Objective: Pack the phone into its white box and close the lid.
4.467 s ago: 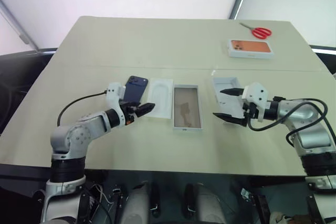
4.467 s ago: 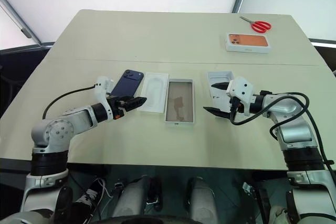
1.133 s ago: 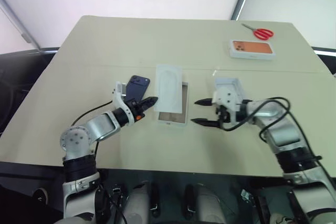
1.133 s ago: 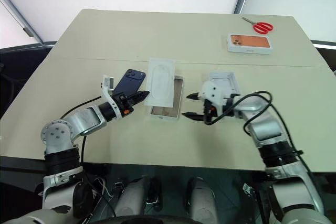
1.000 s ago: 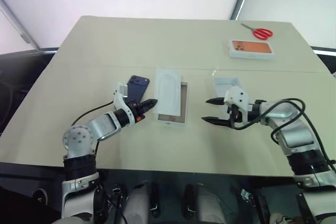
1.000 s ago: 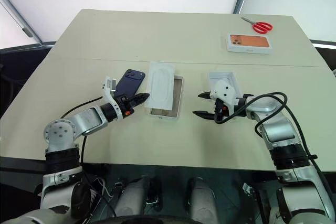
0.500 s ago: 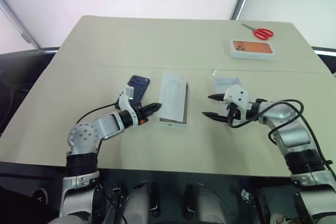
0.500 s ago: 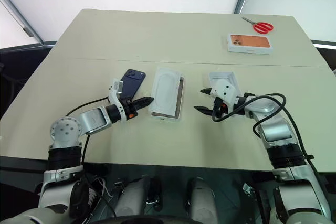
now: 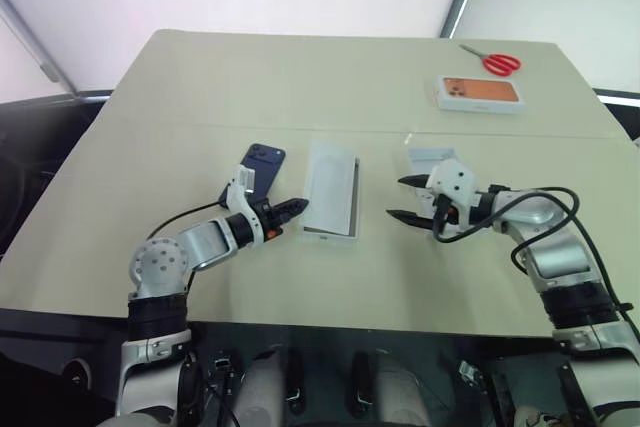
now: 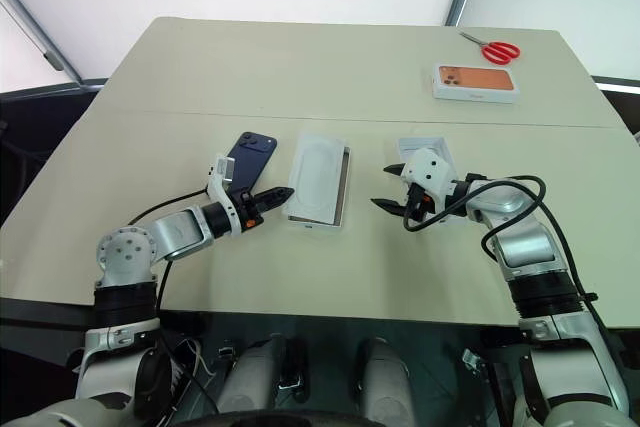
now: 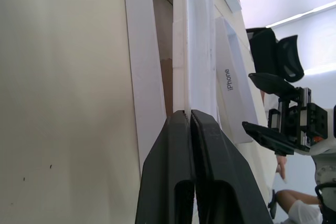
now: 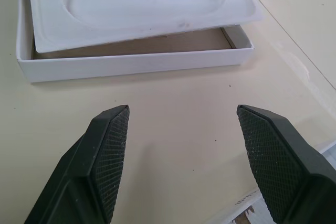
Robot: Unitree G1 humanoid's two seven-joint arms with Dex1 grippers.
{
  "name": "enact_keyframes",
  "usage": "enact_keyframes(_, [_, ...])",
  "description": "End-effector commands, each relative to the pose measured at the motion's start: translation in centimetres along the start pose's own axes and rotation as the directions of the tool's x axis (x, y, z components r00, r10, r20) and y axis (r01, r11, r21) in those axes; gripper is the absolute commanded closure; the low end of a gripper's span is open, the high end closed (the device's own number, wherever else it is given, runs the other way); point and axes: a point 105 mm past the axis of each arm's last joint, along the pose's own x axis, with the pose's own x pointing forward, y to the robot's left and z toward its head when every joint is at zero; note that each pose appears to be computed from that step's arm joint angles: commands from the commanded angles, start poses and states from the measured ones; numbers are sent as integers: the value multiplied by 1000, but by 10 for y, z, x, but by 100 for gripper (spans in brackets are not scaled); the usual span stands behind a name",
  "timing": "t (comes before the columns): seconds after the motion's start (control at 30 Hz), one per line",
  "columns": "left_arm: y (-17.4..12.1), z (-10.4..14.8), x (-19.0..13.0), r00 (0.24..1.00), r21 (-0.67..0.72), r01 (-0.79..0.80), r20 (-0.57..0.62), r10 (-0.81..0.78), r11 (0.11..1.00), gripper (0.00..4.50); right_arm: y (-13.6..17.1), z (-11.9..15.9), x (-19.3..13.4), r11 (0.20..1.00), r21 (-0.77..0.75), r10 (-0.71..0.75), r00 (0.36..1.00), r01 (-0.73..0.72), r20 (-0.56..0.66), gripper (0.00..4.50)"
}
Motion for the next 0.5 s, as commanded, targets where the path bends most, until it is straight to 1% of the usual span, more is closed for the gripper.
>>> enact_keyframes(0.03, [-12,4,-2,999,32,48,1,-48,998,260,-5,12,1,999,-27,-16,999,17,38,106])
enact_keyframes(0.1, [-14,3,-3,998,45,57,-9,-57,997,168,-4,13,3,1000,-13,-7,999,8,45,106])
enact_keyframes(0.13, [-14,3,-4,998,41,58,-16,-58,997,112,-4,15,4,1000,-3,-4,999,4,52,106])
enact_keyframes(0.17, [-13,2,-5,998,42,57,-24,-56,998,112,-5,17,5,1000,2,-7,998,6,63,106])
enact_keyframes(0.3, [-7,21,-16,999,95,13,39,-17,995,112,-10,42,15,999,36,-29,988,23,151,106])
enact_keyframes(0.37, [-4,31,-22,997,127,-4,75,-5,992,112,-8,55,29,998,49,-39,980,30,197,106])
enact_keyframes(0.43, [-4,43,-28,992,188,-27,129,2,982,112,-6,65,44,997,64,-49,971,35,232,106])
enact_keyframes(0.47, [-4,46,-30,990,212,-34,141,4,977,106,-5,67,48,997,73,-52,970,35,239,161])
enact_keyframes(0.5, [-5,51,-32,986,257,-53,166,10,965,106,-3,65,55,997,71,-50,974,35,220,189])
